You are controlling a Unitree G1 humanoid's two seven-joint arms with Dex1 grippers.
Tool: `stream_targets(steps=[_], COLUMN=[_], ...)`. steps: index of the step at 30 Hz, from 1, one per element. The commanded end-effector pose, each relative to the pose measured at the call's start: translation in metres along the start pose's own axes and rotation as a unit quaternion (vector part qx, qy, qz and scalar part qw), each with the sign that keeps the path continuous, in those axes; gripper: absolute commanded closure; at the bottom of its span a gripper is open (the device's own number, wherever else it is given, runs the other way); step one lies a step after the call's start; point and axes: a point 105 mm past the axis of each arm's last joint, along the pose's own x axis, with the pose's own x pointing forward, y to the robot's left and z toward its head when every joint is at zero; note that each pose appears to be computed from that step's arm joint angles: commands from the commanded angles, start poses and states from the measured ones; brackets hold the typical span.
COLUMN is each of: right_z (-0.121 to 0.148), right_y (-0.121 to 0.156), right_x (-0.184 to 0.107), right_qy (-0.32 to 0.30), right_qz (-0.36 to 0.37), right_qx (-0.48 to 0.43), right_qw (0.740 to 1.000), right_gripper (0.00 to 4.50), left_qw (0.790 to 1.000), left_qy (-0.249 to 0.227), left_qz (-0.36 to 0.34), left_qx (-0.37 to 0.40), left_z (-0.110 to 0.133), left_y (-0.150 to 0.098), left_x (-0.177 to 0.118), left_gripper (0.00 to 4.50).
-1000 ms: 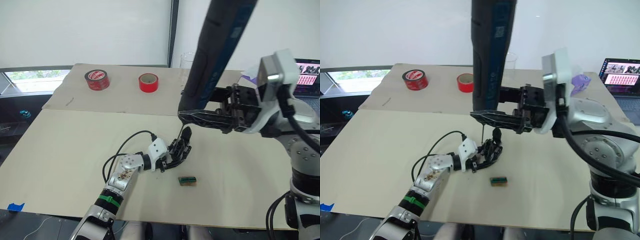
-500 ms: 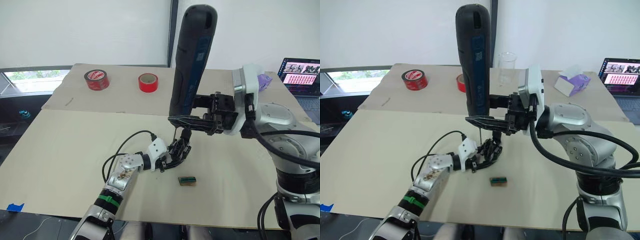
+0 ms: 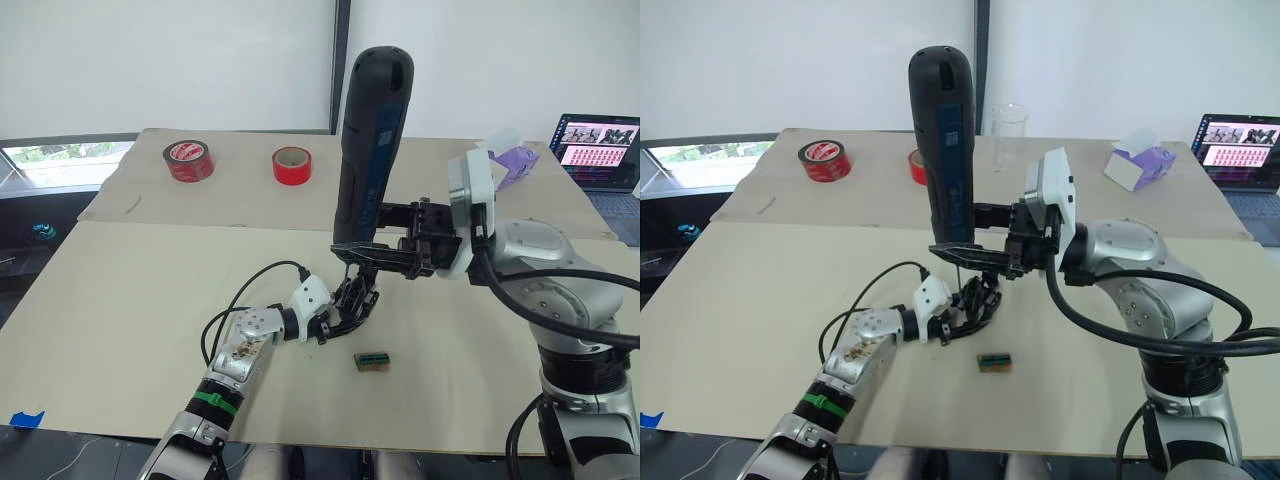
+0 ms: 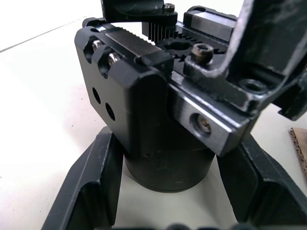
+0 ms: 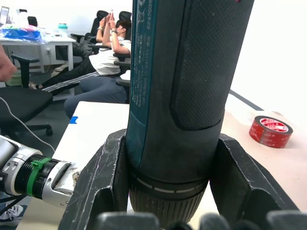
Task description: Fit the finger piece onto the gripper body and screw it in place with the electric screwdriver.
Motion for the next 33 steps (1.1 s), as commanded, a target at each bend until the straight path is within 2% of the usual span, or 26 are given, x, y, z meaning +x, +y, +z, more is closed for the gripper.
stream_targets(steps=[1,33], right_z=[0.011,-0.002], right_y=[0.001,-0.001], right_x=[-0.001,0.002], right_qy=[-0.024,-0.015], right_qz=[-0.002,-0.005], right_qx=[-0.03,-0.026], right_qw=[0.999,1.0], right_gripper=[2.57,2.57], left_qw=[0.999,0.998], left_qy=[0.033,0.037], left_qz=[-0.009,-0.011], left_qx=[-0.038,-0.042], left_z=[-0.023,-0.025], left_y=[-0.009,-0.012], left_x=[-0.002,-0.002], left_gripper=[2.15,2.15])
